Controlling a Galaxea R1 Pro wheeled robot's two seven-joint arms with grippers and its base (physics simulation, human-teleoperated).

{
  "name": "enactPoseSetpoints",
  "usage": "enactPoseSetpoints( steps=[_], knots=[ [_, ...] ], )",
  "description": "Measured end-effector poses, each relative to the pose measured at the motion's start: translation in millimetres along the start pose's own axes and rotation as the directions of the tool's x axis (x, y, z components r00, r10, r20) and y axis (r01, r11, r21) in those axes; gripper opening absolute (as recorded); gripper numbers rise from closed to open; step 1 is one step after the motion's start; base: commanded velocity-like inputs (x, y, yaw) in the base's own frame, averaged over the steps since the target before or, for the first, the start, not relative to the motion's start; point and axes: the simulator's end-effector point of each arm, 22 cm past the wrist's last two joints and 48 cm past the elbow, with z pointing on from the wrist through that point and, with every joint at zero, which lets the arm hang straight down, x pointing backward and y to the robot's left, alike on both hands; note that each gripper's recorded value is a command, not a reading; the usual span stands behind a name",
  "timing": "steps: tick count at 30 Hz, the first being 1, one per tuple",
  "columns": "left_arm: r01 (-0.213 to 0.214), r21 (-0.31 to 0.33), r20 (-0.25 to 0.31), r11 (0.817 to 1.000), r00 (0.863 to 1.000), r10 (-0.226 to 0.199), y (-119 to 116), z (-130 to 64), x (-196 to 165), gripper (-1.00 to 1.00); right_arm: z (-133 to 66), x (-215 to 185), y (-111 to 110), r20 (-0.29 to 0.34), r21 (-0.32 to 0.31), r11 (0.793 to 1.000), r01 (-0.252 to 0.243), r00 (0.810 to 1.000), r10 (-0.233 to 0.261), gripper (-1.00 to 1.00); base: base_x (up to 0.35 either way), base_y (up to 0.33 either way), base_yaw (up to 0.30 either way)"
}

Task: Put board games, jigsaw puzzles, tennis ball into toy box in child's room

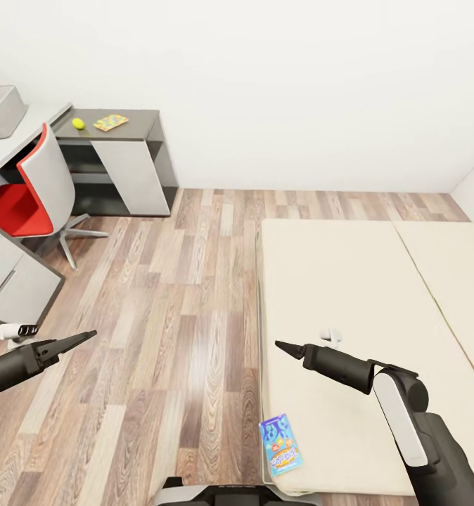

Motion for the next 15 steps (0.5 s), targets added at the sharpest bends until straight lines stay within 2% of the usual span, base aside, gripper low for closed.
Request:
enactPoseSetpoints(
  steps=[15],
  knots=[
    [-0.019,0.011,0.010,1.000,1.000,0.019,-10.4,-2.1,-6.1,1.00,-4.4,-6.5,8.4,0.013,-0.003,1.000,0.018,1.000,-0.018,1.00,0.000,0.000,0.000]
  ],
)
